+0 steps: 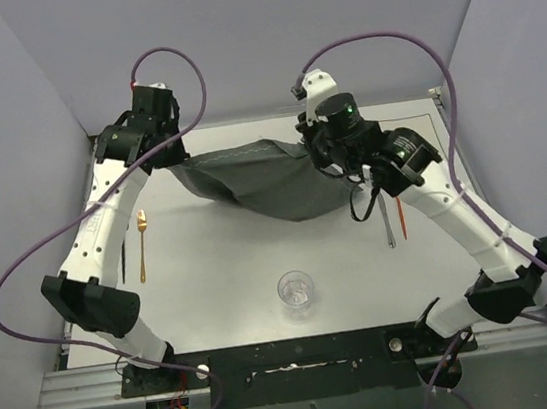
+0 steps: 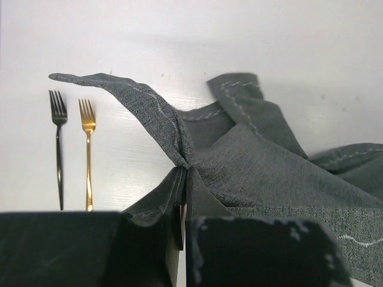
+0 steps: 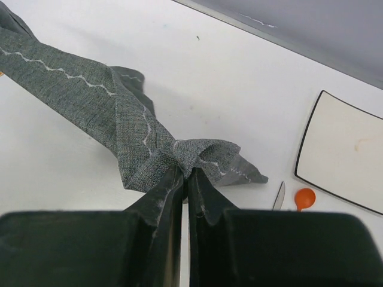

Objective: Set the dinner table for one person
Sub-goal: Flatten out the napkin at the center of the board.

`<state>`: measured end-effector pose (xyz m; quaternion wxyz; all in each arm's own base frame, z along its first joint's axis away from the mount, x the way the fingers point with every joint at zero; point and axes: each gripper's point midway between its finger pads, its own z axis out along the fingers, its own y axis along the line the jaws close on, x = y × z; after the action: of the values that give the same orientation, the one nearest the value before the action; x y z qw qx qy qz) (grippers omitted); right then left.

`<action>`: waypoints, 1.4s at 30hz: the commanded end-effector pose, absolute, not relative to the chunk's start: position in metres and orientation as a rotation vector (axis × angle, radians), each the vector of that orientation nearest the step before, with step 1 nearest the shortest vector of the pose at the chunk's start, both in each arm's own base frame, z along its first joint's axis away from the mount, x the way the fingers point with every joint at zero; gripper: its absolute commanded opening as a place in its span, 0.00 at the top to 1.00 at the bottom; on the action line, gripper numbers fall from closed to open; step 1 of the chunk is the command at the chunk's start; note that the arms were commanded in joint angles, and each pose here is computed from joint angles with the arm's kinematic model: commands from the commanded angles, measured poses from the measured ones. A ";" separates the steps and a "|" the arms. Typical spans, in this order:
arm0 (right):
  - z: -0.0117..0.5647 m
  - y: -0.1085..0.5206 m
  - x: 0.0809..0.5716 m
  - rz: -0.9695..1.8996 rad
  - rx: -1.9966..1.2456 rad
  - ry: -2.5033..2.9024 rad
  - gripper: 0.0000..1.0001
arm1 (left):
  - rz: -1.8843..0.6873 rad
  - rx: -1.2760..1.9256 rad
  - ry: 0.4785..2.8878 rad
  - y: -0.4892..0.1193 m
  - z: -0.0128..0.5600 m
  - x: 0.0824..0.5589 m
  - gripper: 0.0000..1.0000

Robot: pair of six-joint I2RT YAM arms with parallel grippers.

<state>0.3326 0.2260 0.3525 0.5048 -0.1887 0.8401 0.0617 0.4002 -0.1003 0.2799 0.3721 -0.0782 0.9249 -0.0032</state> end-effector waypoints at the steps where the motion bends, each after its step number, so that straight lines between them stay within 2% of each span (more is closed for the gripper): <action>1: 0.403 0.208 0.315 0.176 -0.344 1.856 1.00 | 0.074 -0.131 2.168 -0.092 0.353 0.376 1.00; 10: 0.454 0.192 0.283 0.215 -0.321 1.676 1.00 | 0.078 -0.029 1.997 -0.116 0.408 0.334 1.00; 29: 0.480 0.151 0.279 0.054 -0.242 1.607 1.00 | 0.205 -0.046 1.625 -0.113 0.501 0.269 1.00; 42: 0.458 0.156 0.303 -0.109 -0.243 1.671 1.00 | 0.450 -0.045 1.494 -0.135 0.509 0.286 1.00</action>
<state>0.2942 0.1646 0.4474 0.6529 -0.1362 0.7450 -0.0126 0.2835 -0.1478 0.4837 0.6910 0.0452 0.6976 0.1838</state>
